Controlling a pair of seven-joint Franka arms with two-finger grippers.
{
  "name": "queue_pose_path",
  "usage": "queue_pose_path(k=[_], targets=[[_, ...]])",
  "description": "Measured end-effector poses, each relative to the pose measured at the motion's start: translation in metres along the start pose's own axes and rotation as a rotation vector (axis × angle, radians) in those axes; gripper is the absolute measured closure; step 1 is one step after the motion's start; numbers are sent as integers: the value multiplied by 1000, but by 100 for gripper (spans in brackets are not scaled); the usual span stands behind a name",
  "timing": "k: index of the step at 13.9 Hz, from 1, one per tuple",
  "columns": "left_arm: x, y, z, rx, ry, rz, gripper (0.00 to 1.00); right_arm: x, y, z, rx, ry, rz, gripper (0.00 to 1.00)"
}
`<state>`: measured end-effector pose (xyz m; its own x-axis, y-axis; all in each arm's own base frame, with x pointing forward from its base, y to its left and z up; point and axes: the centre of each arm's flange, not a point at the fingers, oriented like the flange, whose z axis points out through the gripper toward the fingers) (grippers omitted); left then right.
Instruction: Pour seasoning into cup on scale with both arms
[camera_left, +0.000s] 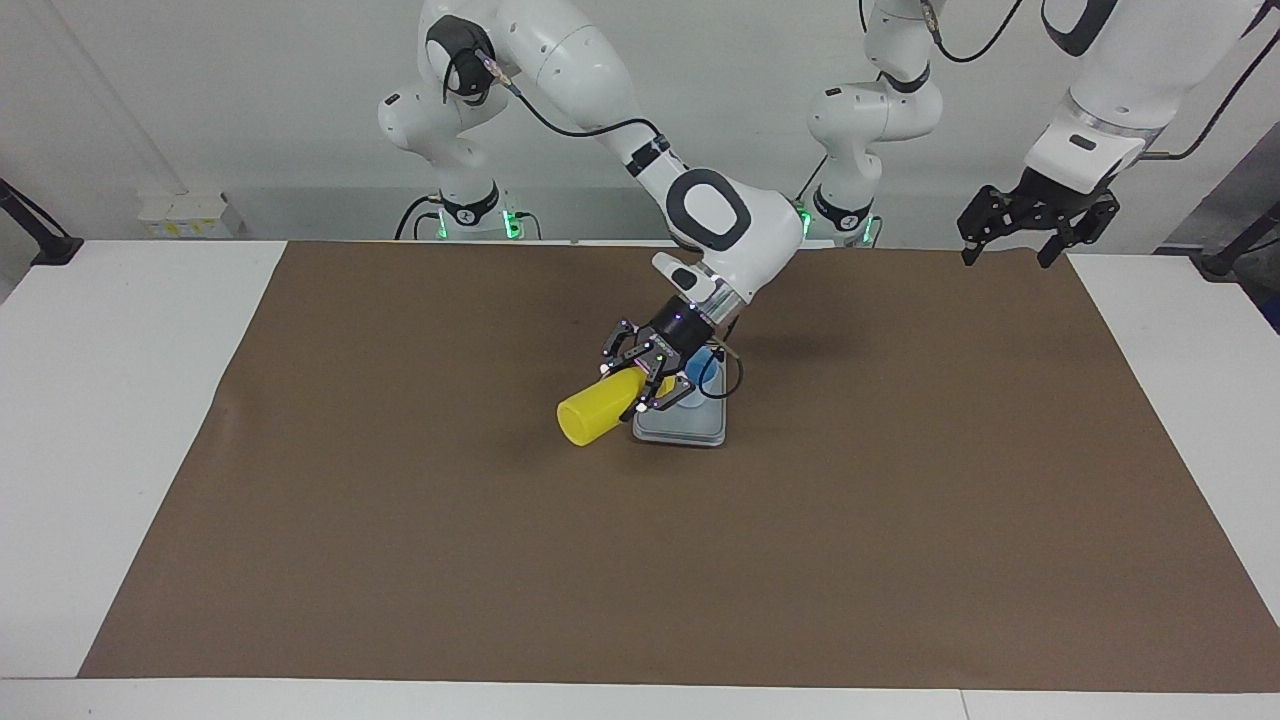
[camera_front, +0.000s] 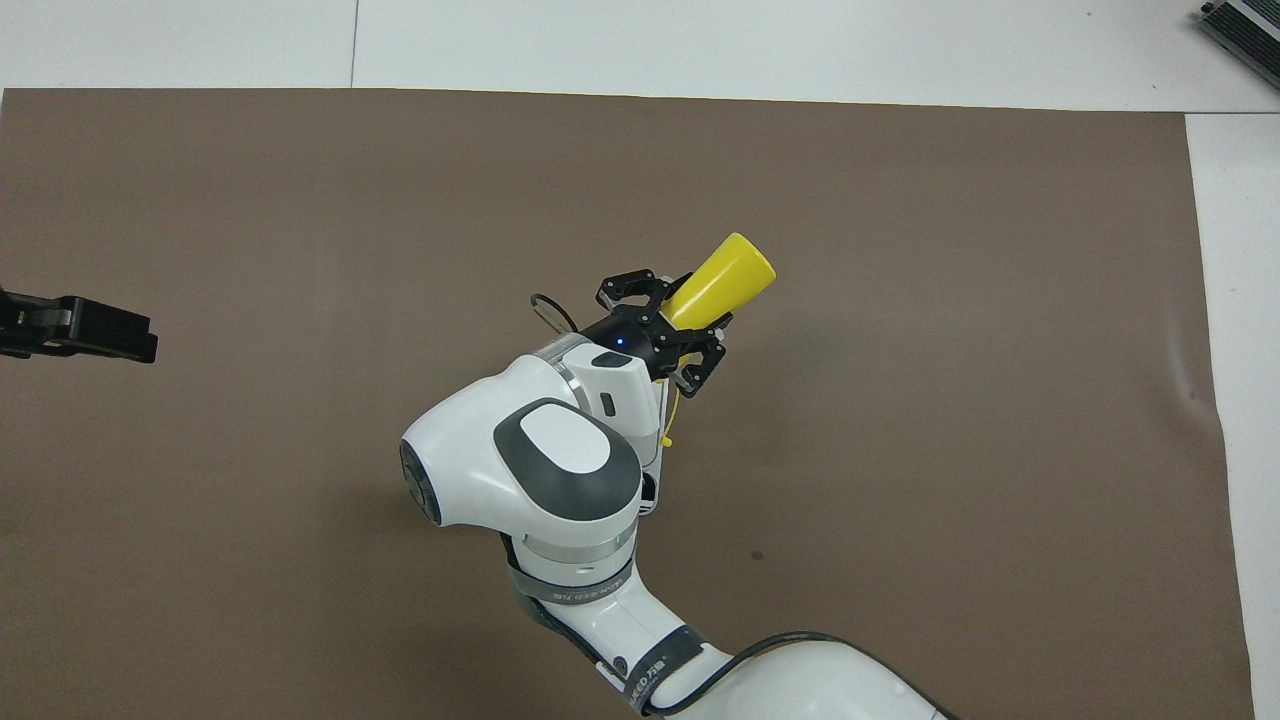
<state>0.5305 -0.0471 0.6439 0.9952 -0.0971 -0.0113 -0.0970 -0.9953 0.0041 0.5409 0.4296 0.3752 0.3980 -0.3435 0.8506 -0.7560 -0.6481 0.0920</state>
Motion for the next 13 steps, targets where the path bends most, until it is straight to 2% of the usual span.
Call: queue_pose_path(k=[10, 11, 13], targets=[[0, 0, 0, 0, 0, 0, 0, 12, 3, -4, 2, -8, 19, 43], [0, 0, 0, 0, 0, 0, 0, 17, 5, -5, -7, -35, 33, 43], [0, 0, 0, 0, 0, 0, 0, 35, 13, -4, -40, -130, 83, 43]])
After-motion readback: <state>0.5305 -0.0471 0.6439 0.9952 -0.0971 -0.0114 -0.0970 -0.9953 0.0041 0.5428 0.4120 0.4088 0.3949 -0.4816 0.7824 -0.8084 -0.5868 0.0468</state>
